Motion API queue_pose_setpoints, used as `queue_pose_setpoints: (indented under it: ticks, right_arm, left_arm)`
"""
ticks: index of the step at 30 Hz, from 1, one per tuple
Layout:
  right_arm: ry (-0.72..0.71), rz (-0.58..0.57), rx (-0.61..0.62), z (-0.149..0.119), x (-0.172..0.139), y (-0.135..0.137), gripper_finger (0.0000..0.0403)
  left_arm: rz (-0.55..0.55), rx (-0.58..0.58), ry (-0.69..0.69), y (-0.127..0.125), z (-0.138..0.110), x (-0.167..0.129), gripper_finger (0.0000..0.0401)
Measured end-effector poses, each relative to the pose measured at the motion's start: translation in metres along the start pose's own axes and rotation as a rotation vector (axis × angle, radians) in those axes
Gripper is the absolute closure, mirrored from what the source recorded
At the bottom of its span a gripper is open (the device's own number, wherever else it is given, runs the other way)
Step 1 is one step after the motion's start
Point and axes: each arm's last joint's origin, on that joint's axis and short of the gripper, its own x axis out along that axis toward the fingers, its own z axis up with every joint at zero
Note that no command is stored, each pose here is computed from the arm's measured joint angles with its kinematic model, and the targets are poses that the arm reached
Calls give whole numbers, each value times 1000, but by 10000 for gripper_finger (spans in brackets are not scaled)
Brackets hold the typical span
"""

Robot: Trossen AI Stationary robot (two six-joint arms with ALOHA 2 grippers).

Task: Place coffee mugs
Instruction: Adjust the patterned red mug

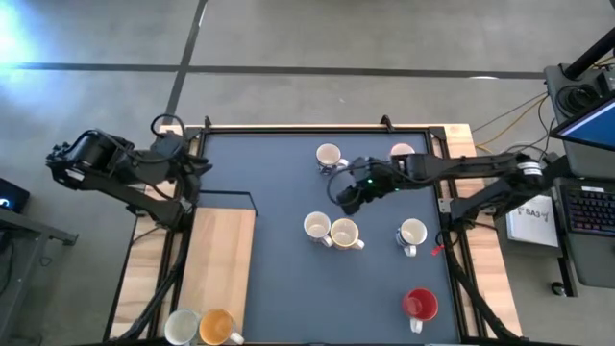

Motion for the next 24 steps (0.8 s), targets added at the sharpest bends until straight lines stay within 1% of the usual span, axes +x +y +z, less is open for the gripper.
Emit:
queue_pose_setpoints:
  ticks: [4, 10, 14, 20, 24]
  right_arm:
    - [58, -53, 7, 7, 18, 9, 310]
    - [157, -114, 14, 11, 46, 15, 310]
    - [207, -104, 18, 13, 62, 20, 310]
    - [216, -107, 13, 18, 75, 26, 310]
    - [223, -102, -49, 18, 81, 29, 310]
  left_arm:
    - [-26, -6, 12, 4, -2, -4, 333]
    - [-28, -6, 12, 8, -5, -4, 333]
    - [-27, 14, 48, 9, -13, 2, 333]
    - [-5, 24, 73, 13, -26, 10, 333]
    - [-3, 19, 75, 17, -31, 11, 333]
